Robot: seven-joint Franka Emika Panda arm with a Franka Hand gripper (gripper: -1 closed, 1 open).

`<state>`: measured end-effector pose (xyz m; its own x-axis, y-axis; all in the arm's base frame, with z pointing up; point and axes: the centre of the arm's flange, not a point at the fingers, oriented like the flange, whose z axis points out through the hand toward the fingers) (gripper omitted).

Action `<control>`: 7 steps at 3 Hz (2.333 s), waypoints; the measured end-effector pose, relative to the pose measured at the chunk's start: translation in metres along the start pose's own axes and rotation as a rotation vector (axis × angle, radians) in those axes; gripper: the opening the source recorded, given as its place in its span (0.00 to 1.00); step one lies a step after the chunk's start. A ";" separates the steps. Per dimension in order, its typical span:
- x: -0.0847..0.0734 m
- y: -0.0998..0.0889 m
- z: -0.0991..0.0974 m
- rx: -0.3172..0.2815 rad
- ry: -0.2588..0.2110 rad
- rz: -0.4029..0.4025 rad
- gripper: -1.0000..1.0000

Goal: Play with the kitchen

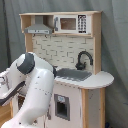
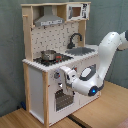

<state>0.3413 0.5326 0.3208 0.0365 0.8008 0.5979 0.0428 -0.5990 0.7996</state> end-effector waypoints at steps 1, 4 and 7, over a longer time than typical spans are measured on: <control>0.018 0.011 0.007 -0.006 -0.016 0.044 1.00; 0.019 0.011 0.008 -0.008 -0.014 -0.183 0.00; 0.019 0.012 0.008 -0.007 -0.015 -0.543 0.00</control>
<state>0.3507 0.5409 0.3416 0.0252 0.9949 0.0981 0.0525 -0.0993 0.9937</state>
